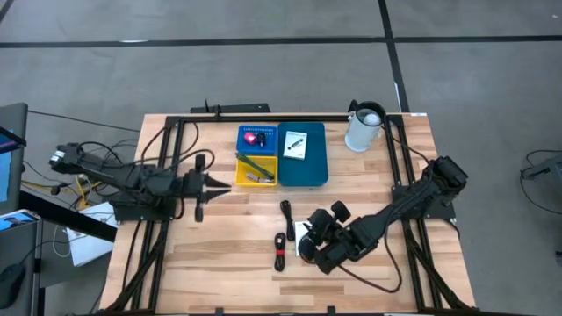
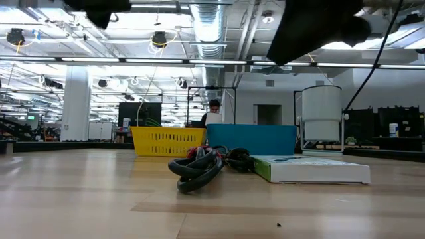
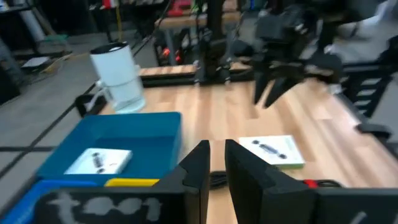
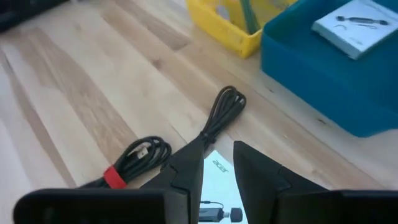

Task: Pick and place items into bin
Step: Put the top black USB cable into the yellow basket

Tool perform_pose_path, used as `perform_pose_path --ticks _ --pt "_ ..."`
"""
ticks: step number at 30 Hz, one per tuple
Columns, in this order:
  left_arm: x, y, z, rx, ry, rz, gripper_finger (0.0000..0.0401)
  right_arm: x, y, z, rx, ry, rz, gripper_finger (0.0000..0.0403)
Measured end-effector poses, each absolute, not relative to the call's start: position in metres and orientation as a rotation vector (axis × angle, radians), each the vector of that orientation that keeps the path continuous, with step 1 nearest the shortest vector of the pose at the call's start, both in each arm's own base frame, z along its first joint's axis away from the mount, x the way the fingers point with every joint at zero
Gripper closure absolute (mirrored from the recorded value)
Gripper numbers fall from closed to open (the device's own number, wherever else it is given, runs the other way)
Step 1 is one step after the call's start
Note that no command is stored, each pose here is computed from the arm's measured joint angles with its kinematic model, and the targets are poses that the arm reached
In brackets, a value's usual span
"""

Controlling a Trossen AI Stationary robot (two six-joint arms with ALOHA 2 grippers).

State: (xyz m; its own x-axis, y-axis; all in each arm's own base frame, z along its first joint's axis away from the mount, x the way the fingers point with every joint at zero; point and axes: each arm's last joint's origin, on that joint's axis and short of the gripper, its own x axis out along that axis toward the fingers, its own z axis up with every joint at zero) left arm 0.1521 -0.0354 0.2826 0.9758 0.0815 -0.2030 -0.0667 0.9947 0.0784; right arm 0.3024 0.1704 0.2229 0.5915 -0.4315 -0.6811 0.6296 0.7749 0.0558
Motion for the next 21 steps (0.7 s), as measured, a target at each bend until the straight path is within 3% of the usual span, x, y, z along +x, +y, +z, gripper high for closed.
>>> perform_pose_path --ticks 10,21 --pt "0.136 -0.045 0.241 0.005 0.107 -0.018 0.0363 0.339 0.119 0.222 0.383 0.784 -0.59 0.0321" --pt "0.134 -0.053 0.233 0.004 0.126 -0.092 0.0363 0.375 0.1 0.166 0.414 0.89 -0.581 0.0287"
